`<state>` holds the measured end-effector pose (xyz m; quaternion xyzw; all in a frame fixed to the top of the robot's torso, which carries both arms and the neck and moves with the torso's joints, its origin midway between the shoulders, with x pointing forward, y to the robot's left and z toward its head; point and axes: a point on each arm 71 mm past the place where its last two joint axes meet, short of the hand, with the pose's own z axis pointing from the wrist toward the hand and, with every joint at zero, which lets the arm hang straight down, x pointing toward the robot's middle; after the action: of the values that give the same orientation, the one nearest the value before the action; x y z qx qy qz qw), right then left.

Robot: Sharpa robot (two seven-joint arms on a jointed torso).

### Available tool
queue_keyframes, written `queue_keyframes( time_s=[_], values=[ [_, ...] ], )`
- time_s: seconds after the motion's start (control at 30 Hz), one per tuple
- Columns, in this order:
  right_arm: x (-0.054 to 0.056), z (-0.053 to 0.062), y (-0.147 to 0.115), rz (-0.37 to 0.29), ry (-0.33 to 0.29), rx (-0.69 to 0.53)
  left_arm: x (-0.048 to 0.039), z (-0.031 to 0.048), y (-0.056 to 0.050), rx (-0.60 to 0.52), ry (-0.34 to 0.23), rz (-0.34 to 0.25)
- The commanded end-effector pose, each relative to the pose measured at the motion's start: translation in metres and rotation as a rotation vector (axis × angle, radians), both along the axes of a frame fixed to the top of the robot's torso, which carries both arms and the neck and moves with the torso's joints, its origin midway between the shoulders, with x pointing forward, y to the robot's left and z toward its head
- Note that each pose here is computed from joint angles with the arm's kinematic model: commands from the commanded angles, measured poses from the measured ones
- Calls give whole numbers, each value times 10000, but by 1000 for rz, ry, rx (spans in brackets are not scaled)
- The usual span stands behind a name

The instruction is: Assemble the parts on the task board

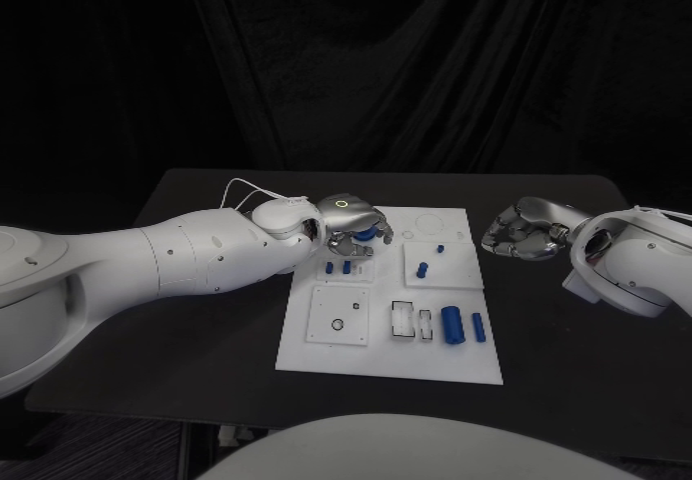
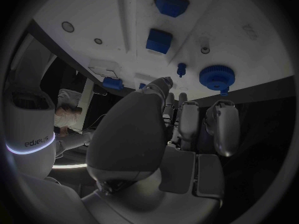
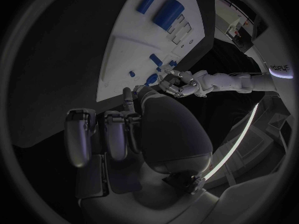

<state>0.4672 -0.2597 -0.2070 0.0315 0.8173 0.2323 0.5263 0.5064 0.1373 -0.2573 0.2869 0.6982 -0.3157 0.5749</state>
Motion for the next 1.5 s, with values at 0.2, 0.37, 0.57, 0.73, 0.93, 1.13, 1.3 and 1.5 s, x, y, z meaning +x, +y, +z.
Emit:
queue_keyframes(
  time_s=[0.2, 0.37, 0.57, 0.73, 0.93, 1.13, 1.3, 1.5],
  values=[
    [-17, -2, -19, -8, -6, 4, 15, -100, 12, 69, 45, 41],
    [-15, -1, -18, -8, -7, 5, 7, -136, 8, 74, 53, 45],
    [-15, -2, -16, -7, -6, 4, 12, -158, 1, 80, 60, 50],
    [-11, -4, -15, -5, -5, 4, 28, -181, -6, 86, 63, 58],
    [-10, -16, -3, 0, 2, 1, 41, -204, -24, 85, 59, 59],
    [-14, -28, -9, -1, 8, -2, 44, -212, -41, 80, 54, 56],
    [-15, -33, -8, -1, 11, -4, 47, -218, -39, 76, 49, 57],
    [-16, -43, -2, 0, 16, -6, 48, -212, -29, 61, 30, 63]
  ],
)
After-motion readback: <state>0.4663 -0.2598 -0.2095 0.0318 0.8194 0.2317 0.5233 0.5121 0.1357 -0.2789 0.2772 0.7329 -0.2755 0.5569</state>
